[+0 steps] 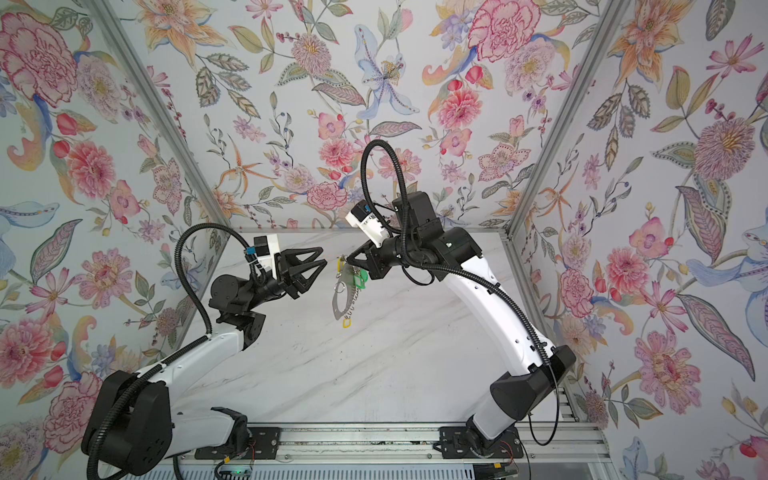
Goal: Remove the keys from the keyring
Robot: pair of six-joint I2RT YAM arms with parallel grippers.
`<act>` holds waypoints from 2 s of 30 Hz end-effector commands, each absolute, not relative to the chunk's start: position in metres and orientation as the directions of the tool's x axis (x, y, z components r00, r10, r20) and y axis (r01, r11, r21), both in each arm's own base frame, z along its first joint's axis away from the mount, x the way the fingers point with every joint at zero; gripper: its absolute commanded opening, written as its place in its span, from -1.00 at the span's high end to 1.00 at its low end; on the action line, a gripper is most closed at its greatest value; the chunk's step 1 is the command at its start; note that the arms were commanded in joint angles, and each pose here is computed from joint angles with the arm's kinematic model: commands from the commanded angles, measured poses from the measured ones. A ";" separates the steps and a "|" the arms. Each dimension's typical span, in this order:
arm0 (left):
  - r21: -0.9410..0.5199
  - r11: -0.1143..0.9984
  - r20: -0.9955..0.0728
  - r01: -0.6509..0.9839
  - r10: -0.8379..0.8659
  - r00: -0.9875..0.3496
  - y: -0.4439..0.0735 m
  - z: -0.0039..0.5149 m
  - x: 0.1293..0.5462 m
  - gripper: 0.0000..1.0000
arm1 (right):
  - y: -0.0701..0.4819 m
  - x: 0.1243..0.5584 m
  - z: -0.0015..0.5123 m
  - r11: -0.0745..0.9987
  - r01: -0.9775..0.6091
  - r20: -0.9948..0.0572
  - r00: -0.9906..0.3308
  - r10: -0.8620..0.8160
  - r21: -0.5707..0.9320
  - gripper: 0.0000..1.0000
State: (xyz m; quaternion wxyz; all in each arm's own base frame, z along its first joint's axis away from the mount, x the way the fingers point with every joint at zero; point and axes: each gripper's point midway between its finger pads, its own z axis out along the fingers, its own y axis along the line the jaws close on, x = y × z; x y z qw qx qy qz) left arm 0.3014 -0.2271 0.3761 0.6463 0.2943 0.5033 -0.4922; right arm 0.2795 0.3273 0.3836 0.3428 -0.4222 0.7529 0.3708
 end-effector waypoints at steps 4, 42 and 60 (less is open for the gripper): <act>-0.027 0.415 -0.984 0.909 -0.173 0.050 -0.236 0.356 0.302 -0.03 | 0.338 0.269 0.386 0.337 -0.913 -0.826 -0.367 -0.429 0.231 1.00; 0.227 0.493 -0.973 0.840 0.082 0.215 -0.255 0.378 0.290 0.48 | 0.346 0.273 0.377 0.348 -0.915 -0.808 -0.358 -0.468 0.204 1.00; 0.215 0.503 -0.977 0.837 0.093 0.194 -0.254 0.371 0.293 1.00 | 0.339 0.281 0.382 0.366 -0.907 -0.829 -0.363 -0.426 0.209 1.00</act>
